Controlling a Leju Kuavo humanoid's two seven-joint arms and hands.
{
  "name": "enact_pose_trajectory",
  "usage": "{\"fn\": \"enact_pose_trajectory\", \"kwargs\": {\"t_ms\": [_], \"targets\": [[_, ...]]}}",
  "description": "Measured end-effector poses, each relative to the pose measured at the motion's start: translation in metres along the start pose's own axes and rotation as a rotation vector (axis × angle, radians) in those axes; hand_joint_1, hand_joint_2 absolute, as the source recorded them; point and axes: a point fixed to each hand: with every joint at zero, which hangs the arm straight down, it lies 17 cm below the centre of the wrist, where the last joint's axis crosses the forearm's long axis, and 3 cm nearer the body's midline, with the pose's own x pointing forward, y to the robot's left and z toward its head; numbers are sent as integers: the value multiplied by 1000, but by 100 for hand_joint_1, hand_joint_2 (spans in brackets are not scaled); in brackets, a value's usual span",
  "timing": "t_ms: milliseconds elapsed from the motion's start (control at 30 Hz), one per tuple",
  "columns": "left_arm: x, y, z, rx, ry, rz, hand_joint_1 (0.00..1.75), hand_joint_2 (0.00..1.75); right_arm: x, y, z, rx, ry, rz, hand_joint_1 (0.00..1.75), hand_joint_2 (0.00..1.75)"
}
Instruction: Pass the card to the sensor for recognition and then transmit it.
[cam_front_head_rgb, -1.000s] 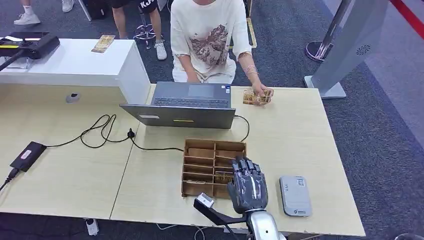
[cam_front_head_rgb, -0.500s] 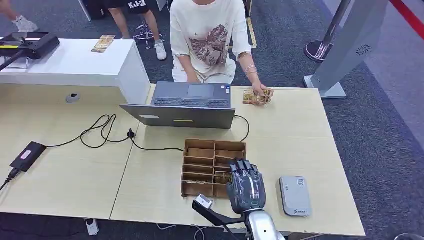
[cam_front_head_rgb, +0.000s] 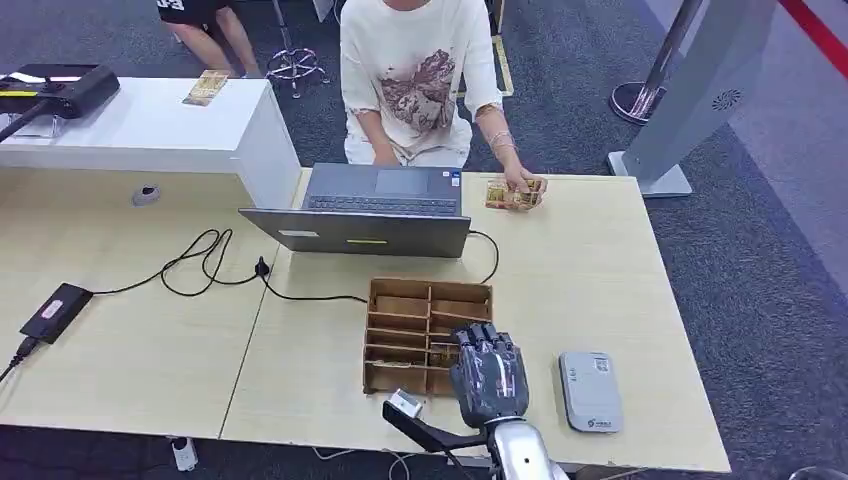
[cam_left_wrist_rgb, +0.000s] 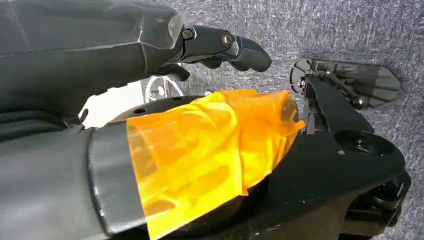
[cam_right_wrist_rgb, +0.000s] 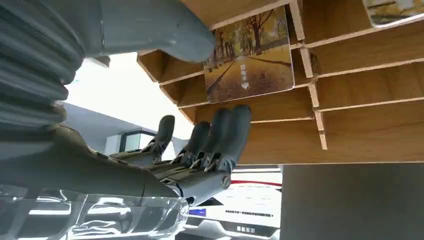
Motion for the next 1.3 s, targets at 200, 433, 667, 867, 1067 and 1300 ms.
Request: {"fn": "enact_pose_trajectory", "kwargs": {"t_ms": [200,433,667,867,1067,1300], "targets": [[0,0,0,0,0,3,0,0,2,3,0,10,-5,2,122,175],[0,0,0,1,0,5,0,0,2,4,0,14,-6,2,124,175],[1,1,0,4,-2,9,0,0,1,4,0,14,1,3,127,175],[1,1,0,6,-5,10,0,0,1,4,0,15,1,-17,141,175],[2,2,0,7,-11,15,0,0,8,1,2,25,-23,-180,169,175],[3,3,0,10,-12,20,0,0,7,-14,11,-4,-21,-342,175,175]]}}
